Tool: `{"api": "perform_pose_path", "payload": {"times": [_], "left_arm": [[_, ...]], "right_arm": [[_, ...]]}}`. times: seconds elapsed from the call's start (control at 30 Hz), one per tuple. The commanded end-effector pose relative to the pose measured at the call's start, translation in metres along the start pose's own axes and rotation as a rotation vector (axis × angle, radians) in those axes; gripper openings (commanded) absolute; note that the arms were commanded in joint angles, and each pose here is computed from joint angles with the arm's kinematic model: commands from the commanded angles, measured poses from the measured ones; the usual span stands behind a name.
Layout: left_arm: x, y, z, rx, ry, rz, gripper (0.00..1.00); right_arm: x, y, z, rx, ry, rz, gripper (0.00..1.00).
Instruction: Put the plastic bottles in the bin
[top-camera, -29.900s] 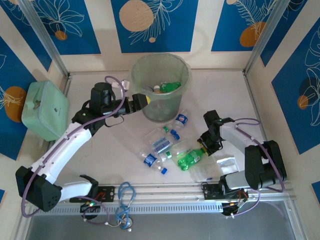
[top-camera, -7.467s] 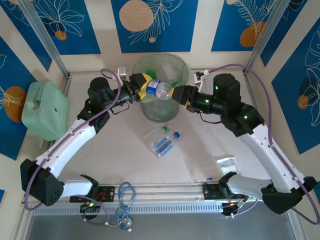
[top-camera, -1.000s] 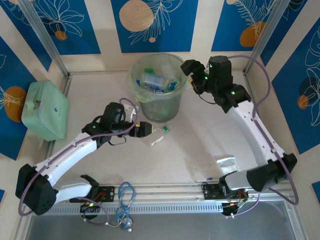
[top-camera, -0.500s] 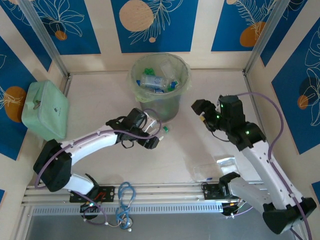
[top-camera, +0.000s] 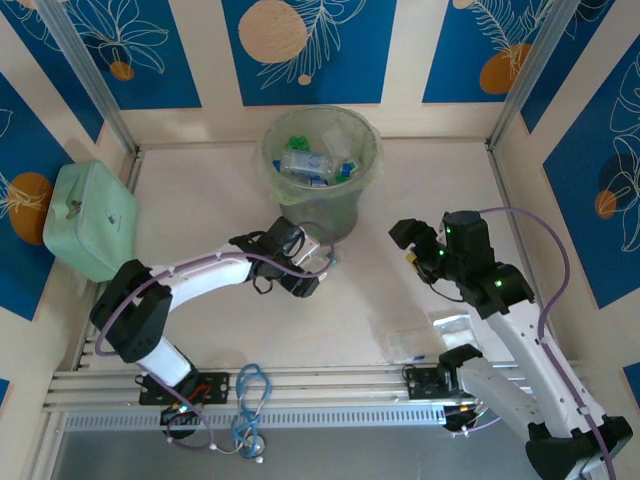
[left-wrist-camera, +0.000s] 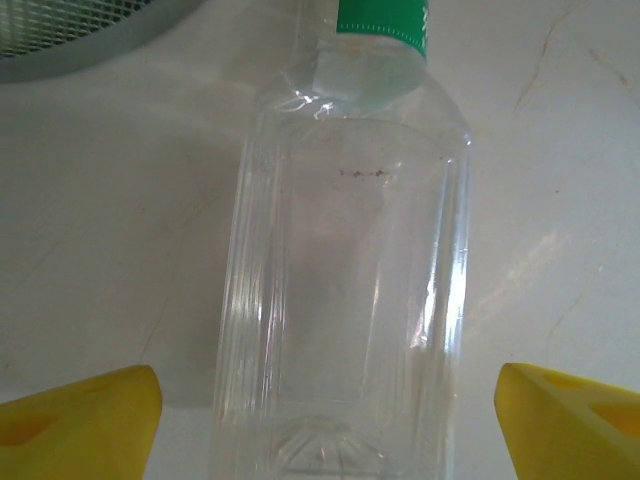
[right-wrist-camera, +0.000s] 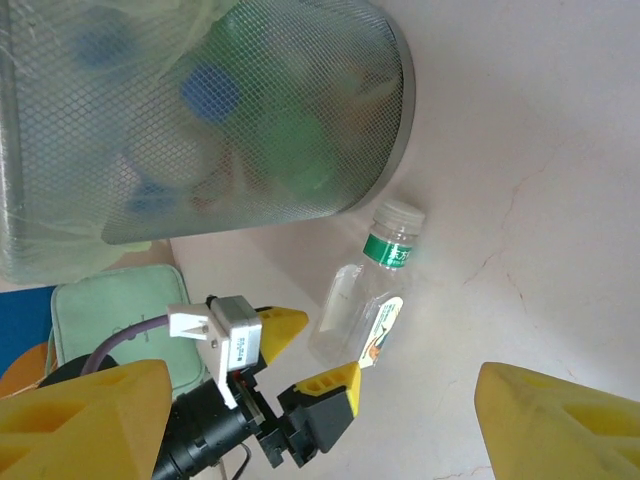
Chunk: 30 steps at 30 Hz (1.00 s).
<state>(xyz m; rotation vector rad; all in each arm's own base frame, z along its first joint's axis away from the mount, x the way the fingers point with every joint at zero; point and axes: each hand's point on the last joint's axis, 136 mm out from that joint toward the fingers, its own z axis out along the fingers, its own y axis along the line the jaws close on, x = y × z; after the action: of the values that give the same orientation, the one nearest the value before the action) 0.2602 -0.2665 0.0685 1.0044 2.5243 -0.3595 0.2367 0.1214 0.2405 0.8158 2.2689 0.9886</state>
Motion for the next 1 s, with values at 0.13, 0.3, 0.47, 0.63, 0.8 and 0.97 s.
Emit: {"api": "perform_pose_path", "payload": {"times": [0.13, 0.3, 0.47, 0.63, 0.8, 0.97], "left_arm": [[-0.009, -0.002, 0.012, 0.005, 0.025, 0.047, 0.79], [-0.007, -0.003, 0.017, 0.013, 0.045, 0.048, 0.70], [-0.003, -0.003, 0.017, 0.015, 0.055, 0.046, 0.63], [-0.002, -0.011, 0.008, 0.043, 0.054, 0.045, 0.55], [-0.016, -0.048, -0.039, 0.145, -0.055, 0.087, 0.54], [-0.034, -0.077, -0.100, 0.186, -0.178, 0.183, 0.54]], "right_arm": [[-0.002, 0.003, -0.008, -0.021, 0.007, 0.020, 0.79], [-0.006, 0.003, -0.011, -0.024, -0.005, 0.036, 0.77], [-0.013, 0.005, -0.015, -0.033, -0.018, 0.042, 0.74], [-0.019, 0.012, -0.023, -0.049, -0.032, 0.036, 0.73], [-0.024, 0.026, -0.030, -0.070, -0.017, -0.019, 0.72], [-0.024, 0.060, -0.027, -0.154, 0.157, -0.128, 0.74]]}}
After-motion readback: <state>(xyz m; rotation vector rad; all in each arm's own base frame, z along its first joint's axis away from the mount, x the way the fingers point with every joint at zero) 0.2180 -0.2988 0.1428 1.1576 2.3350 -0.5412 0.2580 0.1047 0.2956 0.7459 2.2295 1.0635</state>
